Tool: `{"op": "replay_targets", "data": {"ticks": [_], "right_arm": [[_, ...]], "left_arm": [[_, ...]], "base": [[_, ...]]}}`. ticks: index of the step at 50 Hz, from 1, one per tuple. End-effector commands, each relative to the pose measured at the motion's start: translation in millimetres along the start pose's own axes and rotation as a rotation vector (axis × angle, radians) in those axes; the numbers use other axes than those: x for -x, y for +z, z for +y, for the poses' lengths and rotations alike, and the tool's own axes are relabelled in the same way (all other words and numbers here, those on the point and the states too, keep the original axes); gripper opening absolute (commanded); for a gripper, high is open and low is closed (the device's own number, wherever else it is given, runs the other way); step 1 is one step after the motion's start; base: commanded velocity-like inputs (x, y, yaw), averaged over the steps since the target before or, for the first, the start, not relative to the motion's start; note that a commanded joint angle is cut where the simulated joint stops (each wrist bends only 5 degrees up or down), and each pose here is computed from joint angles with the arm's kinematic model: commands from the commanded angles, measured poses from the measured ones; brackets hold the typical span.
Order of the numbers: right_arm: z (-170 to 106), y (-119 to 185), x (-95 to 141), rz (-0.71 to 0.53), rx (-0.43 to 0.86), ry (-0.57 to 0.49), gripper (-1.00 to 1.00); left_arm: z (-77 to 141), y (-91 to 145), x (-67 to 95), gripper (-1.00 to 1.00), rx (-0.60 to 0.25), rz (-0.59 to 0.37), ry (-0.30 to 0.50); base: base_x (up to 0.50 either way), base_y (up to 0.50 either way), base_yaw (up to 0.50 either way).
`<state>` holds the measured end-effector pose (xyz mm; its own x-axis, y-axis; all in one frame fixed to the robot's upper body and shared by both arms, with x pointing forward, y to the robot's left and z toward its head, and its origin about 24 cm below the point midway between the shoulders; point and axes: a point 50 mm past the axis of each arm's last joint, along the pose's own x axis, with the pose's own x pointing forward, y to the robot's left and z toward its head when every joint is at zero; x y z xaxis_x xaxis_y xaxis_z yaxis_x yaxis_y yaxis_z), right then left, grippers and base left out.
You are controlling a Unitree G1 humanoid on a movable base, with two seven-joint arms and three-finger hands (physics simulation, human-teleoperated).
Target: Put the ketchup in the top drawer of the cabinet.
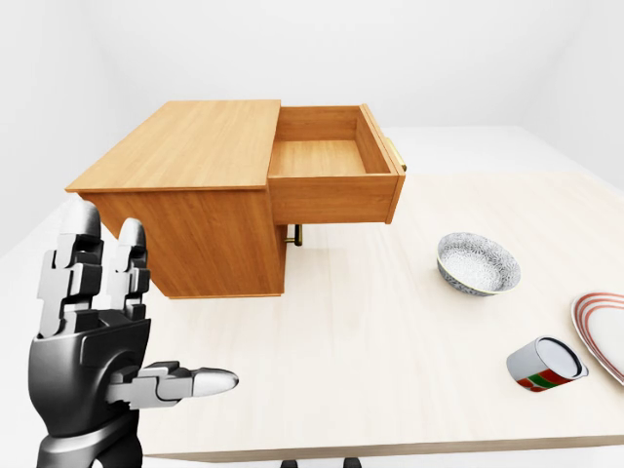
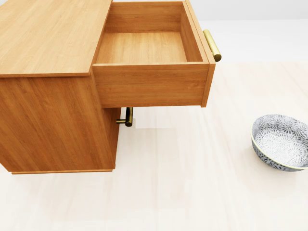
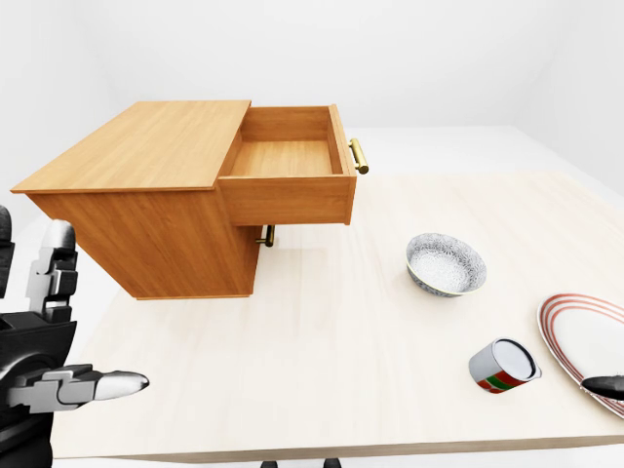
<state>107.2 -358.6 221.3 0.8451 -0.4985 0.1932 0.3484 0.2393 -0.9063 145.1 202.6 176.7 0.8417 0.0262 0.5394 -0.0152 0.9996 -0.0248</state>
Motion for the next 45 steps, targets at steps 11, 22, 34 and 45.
{"op": "replay_targets", "data": {"ticks": [11, 22, 34, 45], "right_arm": [[39.2, -13.5, -1.2, 0.048, -0.108, 0.151, 1.00], [59.2, -25.4, -0.6, 0.090, -0.172, 0.232, 1.00], [73.8, -33.0, -2.2, 0.119, -0.213, 0.289, 1.00], [89.3, -40.1, -3.1, 0.145, -0.252, 0.351, 1.00]], "left_arm": [[-0.9, -1.9, 0.6, 1.00, -0.002, 0.013, -0.001], [-0.2, -2.2, 0.2, 1.00, -0.001, 0.011, 0.002], [-1.3, -2.8, 0.8, 1.00, -0.002, 0.017, -0.002], [-3.8, -4.8, 1.9, 1.00, 0.000, 0.033, -0.008]], "base": [[0.00, 0.00, 0.00], [0.00, 0.00, 0.00], [0.00, 0.00, 0.00], [0.00, 0.00, 0.00]]}}
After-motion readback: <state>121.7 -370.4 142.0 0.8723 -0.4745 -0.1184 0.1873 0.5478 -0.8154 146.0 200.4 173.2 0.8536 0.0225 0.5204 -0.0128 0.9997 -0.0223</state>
